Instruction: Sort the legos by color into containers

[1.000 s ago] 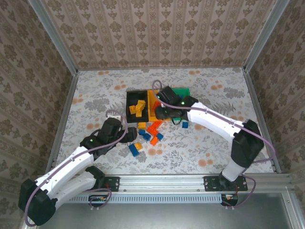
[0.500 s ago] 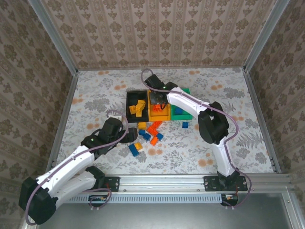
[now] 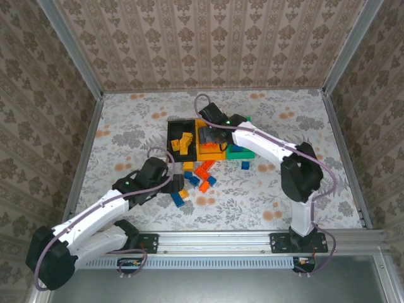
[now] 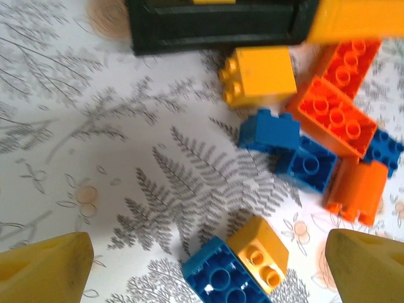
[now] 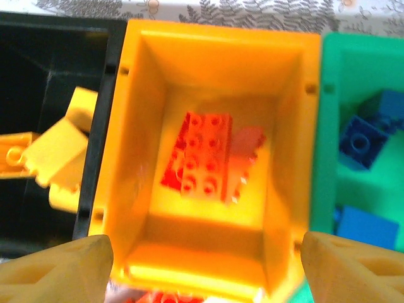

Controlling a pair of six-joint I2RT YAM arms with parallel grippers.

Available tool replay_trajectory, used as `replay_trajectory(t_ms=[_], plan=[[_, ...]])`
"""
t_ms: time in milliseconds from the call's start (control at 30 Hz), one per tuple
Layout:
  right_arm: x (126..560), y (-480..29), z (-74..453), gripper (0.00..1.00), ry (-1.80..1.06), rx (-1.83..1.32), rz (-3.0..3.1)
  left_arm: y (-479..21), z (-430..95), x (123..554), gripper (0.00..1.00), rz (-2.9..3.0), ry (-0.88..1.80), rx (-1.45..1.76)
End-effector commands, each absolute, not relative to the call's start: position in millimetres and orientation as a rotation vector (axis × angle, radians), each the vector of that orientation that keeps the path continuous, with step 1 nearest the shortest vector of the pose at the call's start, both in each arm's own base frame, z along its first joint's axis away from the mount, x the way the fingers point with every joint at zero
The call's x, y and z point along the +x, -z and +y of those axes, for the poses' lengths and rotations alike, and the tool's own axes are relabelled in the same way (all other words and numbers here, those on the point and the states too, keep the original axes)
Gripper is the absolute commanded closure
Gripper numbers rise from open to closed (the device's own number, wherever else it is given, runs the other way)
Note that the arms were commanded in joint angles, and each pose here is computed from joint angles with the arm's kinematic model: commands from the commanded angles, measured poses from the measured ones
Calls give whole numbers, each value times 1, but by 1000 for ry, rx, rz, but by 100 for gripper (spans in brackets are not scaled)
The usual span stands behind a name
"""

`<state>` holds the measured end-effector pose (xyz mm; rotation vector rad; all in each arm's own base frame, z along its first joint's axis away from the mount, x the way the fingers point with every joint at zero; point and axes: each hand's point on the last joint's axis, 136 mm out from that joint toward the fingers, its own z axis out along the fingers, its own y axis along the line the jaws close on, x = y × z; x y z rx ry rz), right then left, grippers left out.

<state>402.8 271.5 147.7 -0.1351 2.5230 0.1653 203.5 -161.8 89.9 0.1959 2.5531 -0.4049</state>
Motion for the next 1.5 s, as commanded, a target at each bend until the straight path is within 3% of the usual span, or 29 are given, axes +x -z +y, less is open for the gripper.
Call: replay_trajectory(t_ms=[0,233,533,1067,1267,1467], plan=[[381,-158,266,21,-249,-101,2499,-96,-181,203,4,2547,394,318],[341,-147,229,20,-234,-41,2505,-91,-233,210,17,2548,282,601],[325,-148,184,20,-214,80,2484,-71,-285,204,30,2541,217,864],[323,-176,146,19,-237,180,2405,-34,-299,203,56,2552,10,1015],[325,-181,142,19,-249,195,2391,-22,-293,200,57,2562,-60,1035],[327,-185,141,19,-251,205,2384,-34,-295,198,72,2531,-44,1024]])
